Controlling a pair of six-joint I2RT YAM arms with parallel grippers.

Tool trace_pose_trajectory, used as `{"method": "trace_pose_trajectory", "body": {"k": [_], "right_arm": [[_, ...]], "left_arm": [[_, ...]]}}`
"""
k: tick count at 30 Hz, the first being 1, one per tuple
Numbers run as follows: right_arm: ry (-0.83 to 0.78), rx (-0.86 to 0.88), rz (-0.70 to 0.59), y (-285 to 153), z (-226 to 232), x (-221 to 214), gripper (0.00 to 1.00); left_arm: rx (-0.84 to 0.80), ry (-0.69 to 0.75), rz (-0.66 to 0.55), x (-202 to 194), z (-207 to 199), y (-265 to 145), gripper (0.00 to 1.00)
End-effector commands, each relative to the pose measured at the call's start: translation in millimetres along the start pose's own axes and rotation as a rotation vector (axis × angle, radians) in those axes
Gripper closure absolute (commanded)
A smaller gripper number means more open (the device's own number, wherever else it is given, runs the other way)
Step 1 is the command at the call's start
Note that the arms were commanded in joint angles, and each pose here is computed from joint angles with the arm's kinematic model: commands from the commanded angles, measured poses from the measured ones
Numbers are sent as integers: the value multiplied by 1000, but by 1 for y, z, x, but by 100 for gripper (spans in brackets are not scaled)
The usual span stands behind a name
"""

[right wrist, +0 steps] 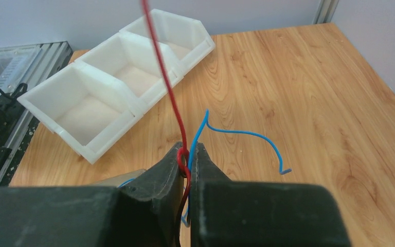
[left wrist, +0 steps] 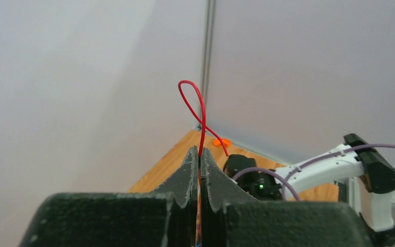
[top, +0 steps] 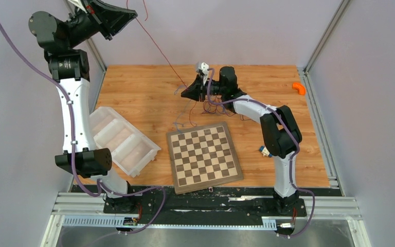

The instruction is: Untangle the cables

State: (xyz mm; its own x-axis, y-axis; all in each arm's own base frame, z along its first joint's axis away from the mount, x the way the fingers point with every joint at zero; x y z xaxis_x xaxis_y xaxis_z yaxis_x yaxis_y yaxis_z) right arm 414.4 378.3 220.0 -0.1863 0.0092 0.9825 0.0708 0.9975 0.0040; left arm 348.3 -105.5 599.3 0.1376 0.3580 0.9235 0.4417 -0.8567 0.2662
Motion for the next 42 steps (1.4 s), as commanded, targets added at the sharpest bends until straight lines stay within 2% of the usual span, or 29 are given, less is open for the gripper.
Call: {"method": "trace_pose_trajectory", "body": {"k": [1, 7, 10, 12, 16, 22, 24, 27, 31, 32, 35, 36, 38, 42], "right_arm": [[-60, 29, 53, -19, 7, 1, 92], [5, -25, 175, -62, -4, -47, 92], [27, -51, 214, -78, -9, -61, 97], [41, -65, 228, -86, -12, -65, 100], [49, -93, 240, -95, -17, -64, 100], [99, -156, 276, -119, -31, -75, 100], [112, -173, 274, -124, -36, -72, 100], [101, -155, 231, -117, -41, -47, 100], [69, -78, 153, -88, -36, -1, 100], [50, -56, 137, -81, -32, 10, 100], [7, -5, 105, -63, -22, 35, 100], [-2, 4, 103, -58, -19, 38, 100], [-23, -5, 116, -55, -20, 37, 100], [-36, -44, 167, -56, -27, 21, 100]], "left_arm": [[106, 170, -144, 47, -6, -15, 100], [238, 312, -270, 91, 5, -35, 100], [274, 344, -305, 102, 9, -40, 100], [297, 356, -316, 104, 12, -43, 100], [349, 350, -321, 104, 23, -49, 100], [611, 435, -430, 131, 48, -91, 100], [628, 449, -396, 129, 51, -97, 100], [542, 377, -224, 89, 56, -87, 100], [406, 179, 50, -9, 69, -70, 100], [378, 204, 116, -35, 72, -63, 100], [355, 139, 283, -105, 77, -59, 100], [351, 101, 312, -126, 79, -60, 100], [414, 67, 300, -137, 91, -67, 100], [489, 20, 219, -116, 98, -88, 100]]}}
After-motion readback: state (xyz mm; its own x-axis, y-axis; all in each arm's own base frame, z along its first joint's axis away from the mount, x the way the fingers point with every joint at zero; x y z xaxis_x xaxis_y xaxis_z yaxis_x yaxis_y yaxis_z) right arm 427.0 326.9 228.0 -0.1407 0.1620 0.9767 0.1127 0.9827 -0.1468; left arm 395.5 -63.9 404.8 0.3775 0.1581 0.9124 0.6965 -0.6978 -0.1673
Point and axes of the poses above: each gripper's point midway between its finger pads, its own y axis out along the fingers, its own z axis along the line the jaws close on, x = y × z, the point moved 2 cm from there along -y, back along the fingers, and after that the axes turned 14 degrees about -y, right-handed, at the moved point
